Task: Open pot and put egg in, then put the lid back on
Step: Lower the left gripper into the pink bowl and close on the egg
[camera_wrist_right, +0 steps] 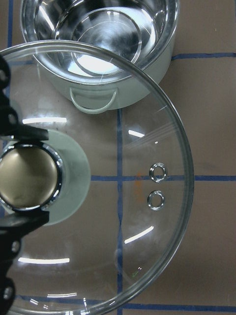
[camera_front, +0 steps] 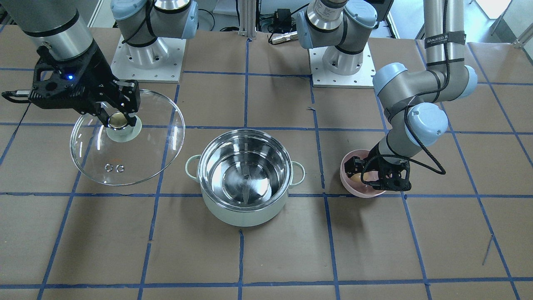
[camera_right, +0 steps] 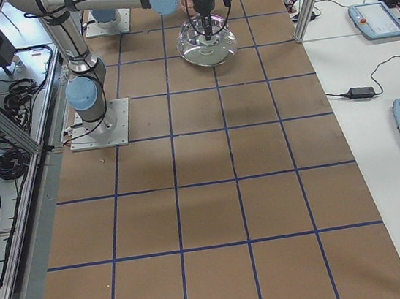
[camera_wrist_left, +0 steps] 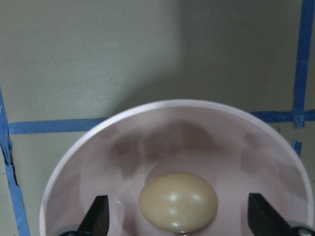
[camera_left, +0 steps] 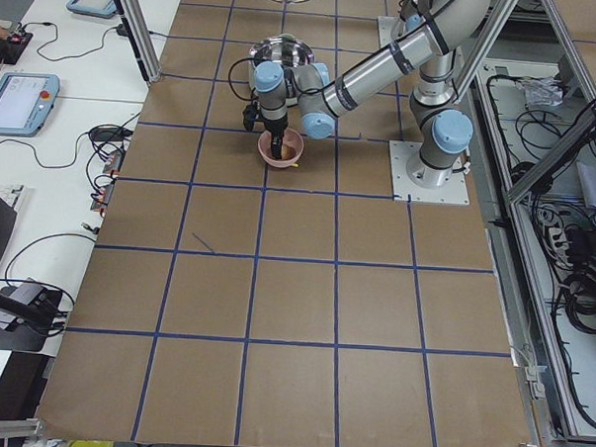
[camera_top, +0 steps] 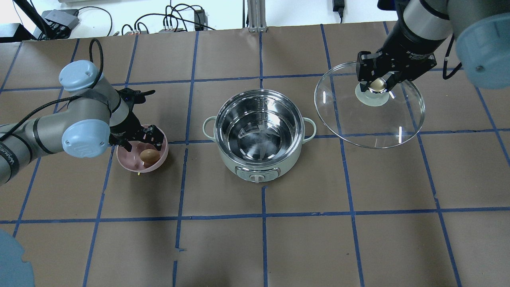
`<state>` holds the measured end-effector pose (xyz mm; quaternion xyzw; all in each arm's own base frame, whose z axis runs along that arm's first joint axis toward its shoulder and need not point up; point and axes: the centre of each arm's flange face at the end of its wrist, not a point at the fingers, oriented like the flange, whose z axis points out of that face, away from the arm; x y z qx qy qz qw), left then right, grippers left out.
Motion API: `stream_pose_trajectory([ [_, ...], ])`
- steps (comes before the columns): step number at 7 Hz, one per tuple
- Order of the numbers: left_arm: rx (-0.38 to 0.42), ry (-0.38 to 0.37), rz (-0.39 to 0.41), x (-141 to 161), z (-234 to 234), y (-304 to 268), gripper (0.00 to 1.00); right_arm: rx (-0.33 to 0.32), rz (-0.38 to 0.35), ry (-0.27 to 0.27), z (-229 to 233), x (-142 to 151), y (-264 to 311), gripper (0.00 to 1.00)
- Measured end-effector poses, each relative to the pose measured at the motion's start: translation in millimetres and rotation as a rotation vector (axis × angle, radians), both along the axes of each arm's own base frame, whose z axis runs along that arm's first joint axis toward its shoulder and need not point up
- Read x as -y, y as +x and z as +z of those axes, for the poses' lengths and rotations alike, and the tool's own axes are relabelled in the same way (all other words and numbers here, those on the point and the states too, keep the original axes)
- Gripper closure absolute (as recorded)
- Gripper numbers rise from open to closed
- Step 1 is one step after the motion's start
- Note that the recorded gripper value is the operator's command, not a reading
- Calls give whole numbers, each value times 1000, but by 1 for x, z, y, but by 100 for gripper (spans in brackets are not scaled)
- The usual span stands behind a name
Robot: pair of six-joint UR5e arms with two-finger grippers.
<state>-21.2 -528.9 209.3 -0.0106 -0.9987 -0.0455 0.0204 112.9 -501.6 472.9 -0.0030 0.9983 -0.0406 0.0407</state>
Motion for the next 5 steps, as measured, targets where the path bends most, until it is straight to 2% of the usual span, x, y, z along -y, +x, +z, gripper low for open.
stream_pose_trajectory([
  [5,12,-17,0,3,-2,2,4,3,2,5,-3,-1,0,61],
])
